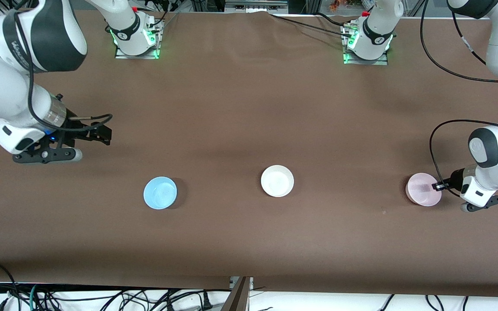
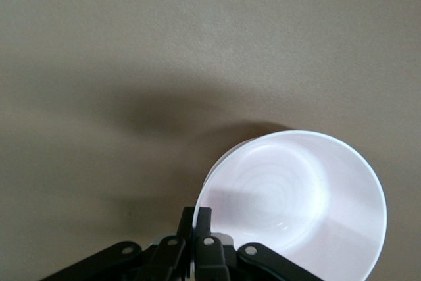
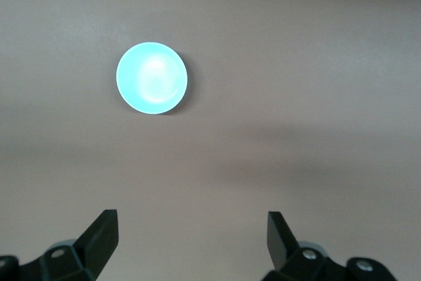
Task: Stack pink and blue bowls on white bowl
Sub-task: 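Grasp the pink bowl rim with the left gripper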
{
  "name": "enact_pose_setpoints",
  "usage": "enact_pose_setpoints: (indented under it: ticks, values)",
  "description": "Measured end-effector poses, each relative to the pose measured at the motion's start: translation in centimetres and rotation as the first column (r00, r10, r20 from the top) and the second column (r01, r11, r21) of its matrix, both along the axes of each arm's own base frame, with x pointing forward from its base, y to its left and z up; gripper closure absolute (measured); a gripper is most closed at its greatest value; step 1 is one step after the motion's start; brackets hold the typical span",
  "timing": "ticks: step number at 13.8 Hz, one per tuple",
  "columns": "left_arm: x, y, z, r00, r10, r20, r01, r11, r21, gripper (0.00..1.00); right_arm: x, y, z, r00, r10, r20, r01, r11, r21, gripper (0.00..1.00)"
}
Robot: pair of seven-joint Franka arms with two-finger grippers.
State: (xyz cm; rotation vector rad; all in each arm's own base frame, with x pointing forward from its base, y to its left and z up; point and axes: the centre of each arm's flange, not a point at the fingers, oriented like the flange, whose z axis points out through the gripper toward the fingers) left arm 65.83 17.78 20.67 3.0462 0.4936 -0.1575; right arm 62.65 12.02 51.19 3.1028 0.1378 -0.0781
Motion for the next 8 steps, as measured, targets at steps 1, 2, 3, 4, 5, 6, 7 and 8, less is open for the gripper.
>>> enact_pose_setpoints:
  ticks: [1, 2, 3, 4, 5, 6, 7, 8]
  values:
    - [0.2, -0.9, 0.7, 1.0, 0.005, -0.018, -0.005, 1.0, -0.002, 0.96, 0.3, 0.1, -0.9, 1.0, 0.002, -0.012, -0.002, 1.0, -0.003, 0.0]
    - [0.6, -2.6, 1.8, 0.999, 0.015, -0.04, -0.015, 1.0, -0.002, 0.96, 0.5, 0.1, -1.5, 1.0, 0.002, -0.02, -0.002, 1.0, -0.005, 0.0]
    - [1.0, -5.1, 3.4, 0.997, 0.03, -0.065, -0.03, 1.0, 0.004, 0.97, 0.6, 0.2, -1.9, 1.0, 0.002, -0.025, -0.003, 1.0, -0.006, 0.0]
    - [1.5, -8.3, 5.8, 0.995, 0.052, -0.09, -0.051, 0.999, 0.016, 0.97, 0.6, 0.2, -2.0, 1.0, 0.003, -0.026, -0.003, 1.0, -0.005, 0.0]
    - [1.9, -11.8, 8.5, 0.991, 0.074, -0.109, -0.071, 0.997, 0.032, 0.97, 0.6, 0.2, -2.0, 1.0, 0.002, -0.028, -0.002, 1.0, -0.002, 0.0]
    - [2.2, -15.5, 11.6, 0.988, 0.097, -0.121, -0.091, 0.995, 0.051, 0.97, 0.5, 0.3, -2.2, 0.999, 0.001, -0.032, -0.001, 1.0, 0.004, 0.0]
    - [2.3, -19.3, 15.0, 0.985, 0.12, -0.127, -0.112, 0.991, 0.071, 0.97, 0.5, 0.5, -2.7, 0.999, -0.002, -0.037, 0.003, 1.0, 0.012, 0.0]
    - [2.2, -22.6, 17.9, 0.982, 0.142, -0.125, -0.132, 0.987, 0.088, 0.97, 0.5, 0.7, -3.6, 0.999, -0.008, -0.037, 0.008, 1.0, 0.018, 0.0]
